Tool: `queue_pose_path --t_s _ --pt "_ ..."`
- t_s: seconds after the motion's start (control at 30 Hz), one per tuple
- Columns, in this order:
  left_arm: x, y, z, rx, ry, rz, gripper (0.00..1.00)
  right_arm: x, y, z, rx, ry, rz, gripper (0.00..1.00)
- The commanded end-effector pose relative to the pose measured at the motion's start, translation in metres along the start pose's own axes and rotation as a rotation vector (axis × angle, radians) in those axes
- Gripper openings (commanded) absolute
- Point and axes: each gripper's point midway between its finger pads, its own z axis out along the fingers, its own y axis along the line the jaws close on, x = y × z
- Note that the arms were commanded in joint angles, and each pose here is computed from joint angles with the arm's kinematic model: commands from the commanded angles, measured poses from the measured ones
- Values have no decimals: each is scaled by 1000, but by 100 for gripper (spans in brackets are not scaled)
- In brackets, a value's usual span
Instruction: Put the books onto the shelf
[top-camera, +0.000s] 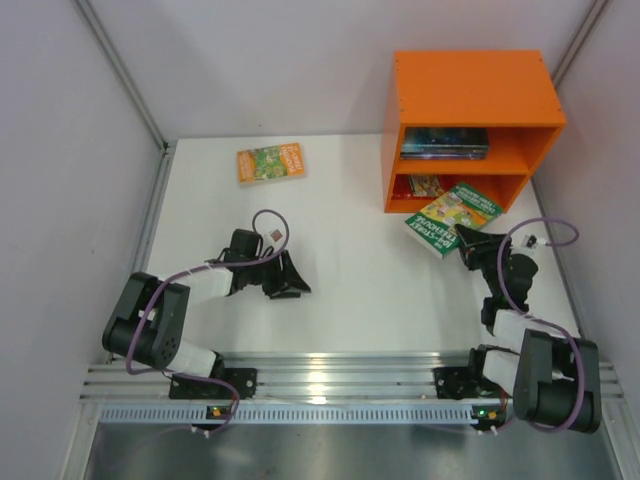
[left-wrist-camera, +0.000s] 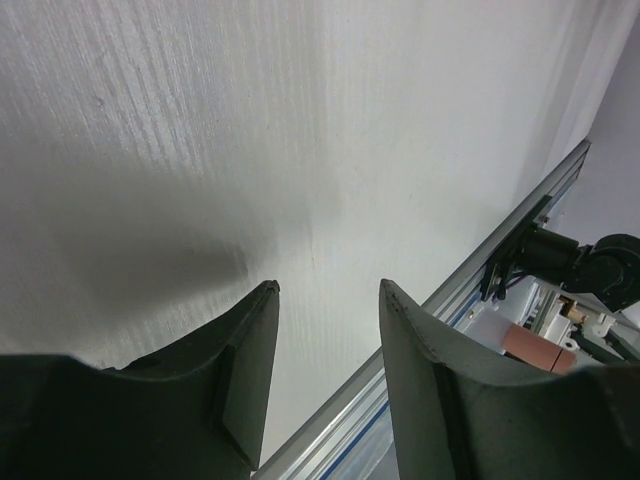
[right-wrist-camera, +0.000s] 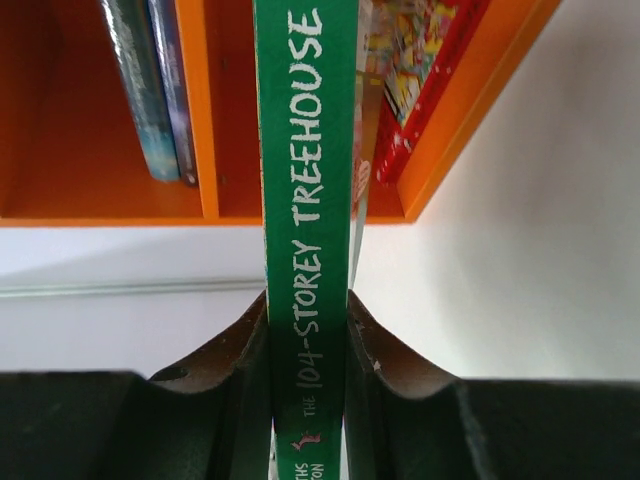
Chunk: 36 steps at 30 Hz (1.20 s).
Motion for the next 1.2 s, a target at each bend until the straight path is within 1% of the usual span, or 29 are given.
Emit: queue_pose_path --t_s 0.0,0.07,0.17,0.23,0.27,0.33,0.37,0.4,0.47,0.53,0.57,0.6,0.67,0.7,0.77,0.87,0.9,0.93,1.07,1.1,1.17 --pt "-7 -15 -5 64 -32 36 50 -44 69 9 -220 -191 -62 0" --pt "-9 -23 -8 90 -37 43 50 -53 73 13 -226 -230 -67 0" --pt "-11 -32 -12 121 -50 55 50 -61 78 23 -224 -244 -78 0" --pt "-10 -36 -13 137 -50 57 51 -65 71 30 -205 -252 -62 0" --pt "-11 -39 -15 145 -52 62 51 -69 76 31 -226 -270 -49 0" --pt "-10 -45 -17 168 -42 66 52 -74 72 38 -222 -283 -31 0" --pt "-10 -47 -18 176 -44 70 52 -77 78 40 -250 -294 -21 0" --pt "-10 -49 -19 184 -40 71 52 -77 72 46 -237 -290 -10 0" --pt "-12 -53 -21 195 -49 75 52 -79 79 53 -262 -295 3 0" --pt "-11 -55 -22 206 -49 67 53 -80 74 63 -257 -302 11 0" --pt "-11 -57 -23 212 -52 71 53 -77 79 67 -275 -301 12 0" --pt "-12 -59 -23 216 -54 68 53 -76 73 73 -270 -308 14 0" --pt "-11 -61 -24 228 -46 68 53 -74 88 80 -339 -319 7 0" --pt "-11 -62 -25 231 -44 66 53 -73 84 88 -331 -313 9 0" --pt "-10 -61 -26 225 -54 66 53 -68 91 99 -346 -311 -8 0" --pt "-9 -61 -29 223 -78 74 55 -65 86 116 -319 -336 16 0" --pt "-8 -60 -29 217 -79 78 55 -62 78 122 -301 -339 19 0" --pt "-6 -59 -30 215 -78 79 55 -60 82 127 -310 -346 23 0" --pt "-1 -60 -33 224 -65 86 56 -62 71 140 -287 -381 16 0" --pt "0 -60 -33 221 -64 95 56 -49 70 144 -282 -360 14 0" --pt "1 -60 -34 223 -64 100 56 -44 71 153 -287 -366 19 0"
